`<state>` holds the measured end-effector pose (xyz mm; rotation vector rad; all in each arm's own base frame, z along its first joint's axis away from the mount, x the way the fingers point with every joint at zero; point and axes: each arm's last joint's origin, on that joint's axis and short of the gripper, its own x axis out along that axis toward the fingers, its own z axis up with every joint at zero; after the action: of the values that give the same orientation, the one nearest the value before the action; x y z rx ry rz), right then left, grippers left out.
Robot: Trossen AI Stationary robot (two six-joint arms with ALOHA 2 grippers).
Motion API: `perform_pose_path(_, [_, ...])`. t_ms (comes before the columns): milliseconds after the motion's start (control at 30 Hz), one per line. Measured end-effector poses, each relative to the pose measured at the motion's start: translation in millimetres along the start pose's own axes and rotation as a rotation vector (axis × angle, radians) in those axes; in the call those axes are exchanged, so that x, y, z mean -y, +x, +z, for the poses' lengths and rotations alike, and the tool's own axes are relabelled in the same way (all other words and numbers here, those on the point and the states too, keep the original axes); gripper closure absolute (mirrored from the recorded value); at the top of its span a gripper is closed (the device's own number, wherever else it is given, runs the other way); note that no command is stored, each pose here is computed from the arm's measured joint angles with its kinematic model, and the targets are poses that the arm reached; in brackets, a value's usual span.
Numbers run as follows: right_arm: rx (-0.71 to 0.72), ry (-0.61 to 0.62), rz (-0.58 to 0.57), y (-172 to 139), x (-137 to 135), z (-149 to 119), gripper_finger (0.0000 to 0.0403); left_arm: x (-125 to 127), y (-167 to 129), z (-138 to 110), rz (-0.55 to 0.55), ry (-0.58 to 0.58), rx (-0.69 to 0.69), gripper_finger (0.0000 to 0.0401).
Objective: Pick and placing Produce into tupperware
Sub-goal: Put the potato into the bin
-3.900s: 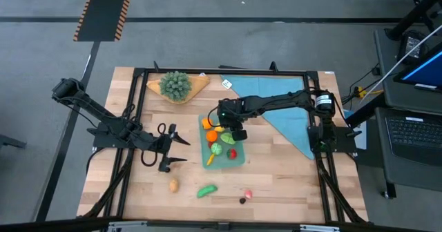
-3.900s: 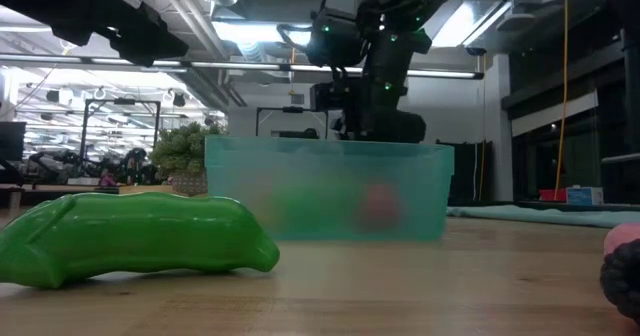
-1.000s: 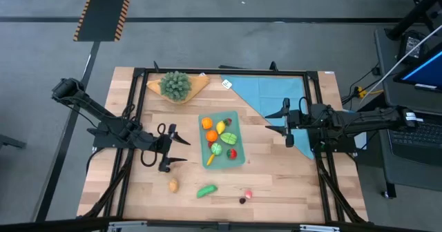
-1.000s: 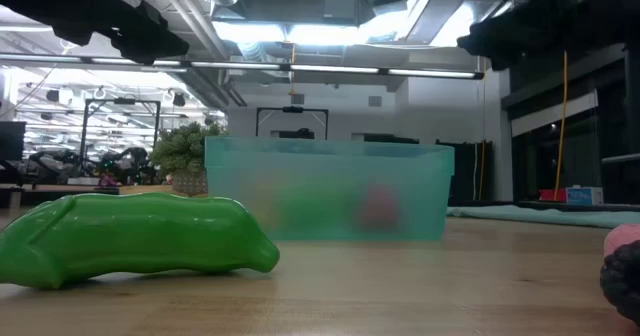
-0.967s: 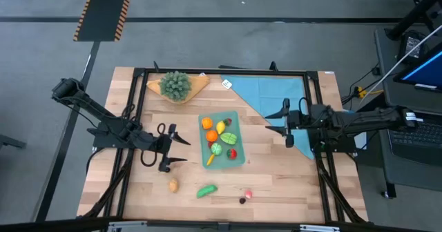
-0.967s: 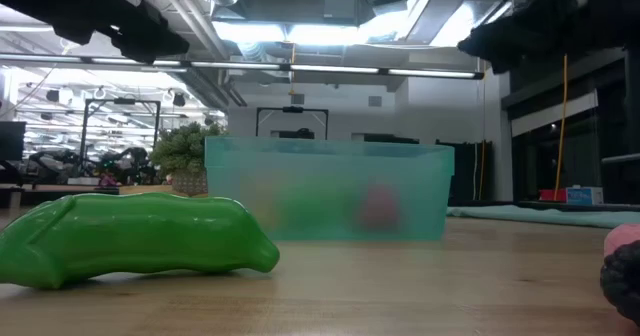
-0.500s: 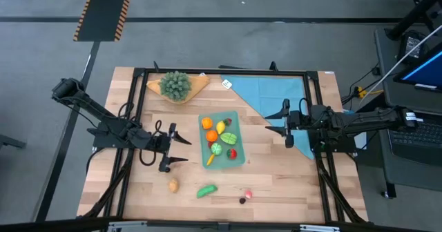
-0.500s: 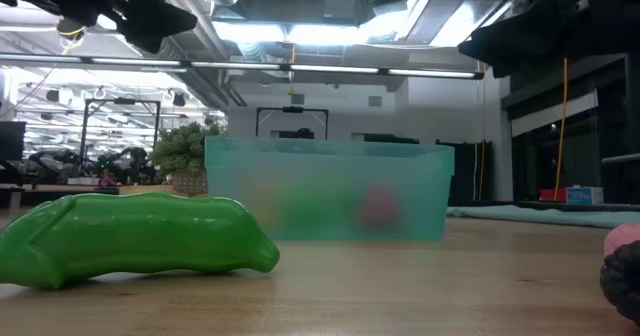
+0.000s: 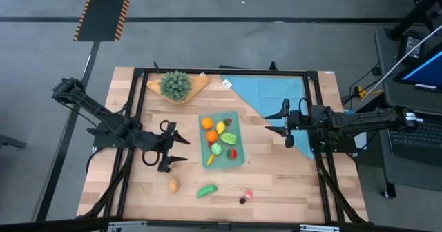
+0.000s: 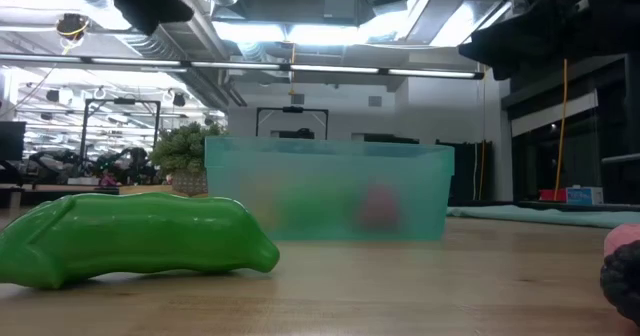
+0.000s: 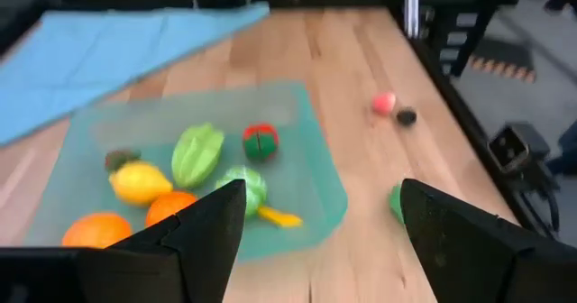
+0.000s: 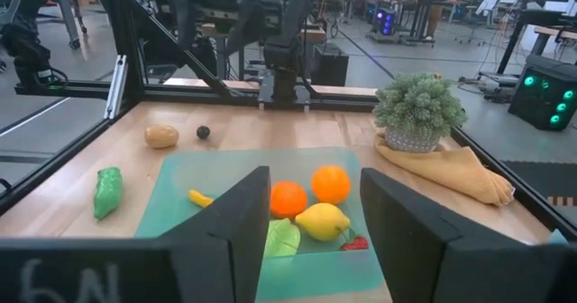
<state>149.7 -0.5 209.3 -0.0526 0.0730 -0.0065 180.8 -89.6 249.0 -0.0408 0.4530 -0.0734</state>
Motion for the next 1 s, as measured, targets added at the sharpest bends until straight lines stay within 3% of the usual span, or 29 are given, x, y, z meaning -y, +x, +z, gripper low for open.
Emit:
perform_pose_path(467, [-0.009,-0.003,0.001,0.0,0.0,-0.9,0.0227,56.3,21.2,26.2,0.133,-0.082,-0.413,0.0115])
perform_pose_path(800, [-0.007,0.001,0.000,0.0,0.0,-0.7,0.0227,118.0,24.9,10.7,0.180,-0.353,-0.499,0.0115])
perform_pose_path(1000, [-0.007,0.004,0.000,0.0,0.0,-0.7,0.0227,143.7,29.3,-6.8,0.274,-0.578,-0.509,0.0115])
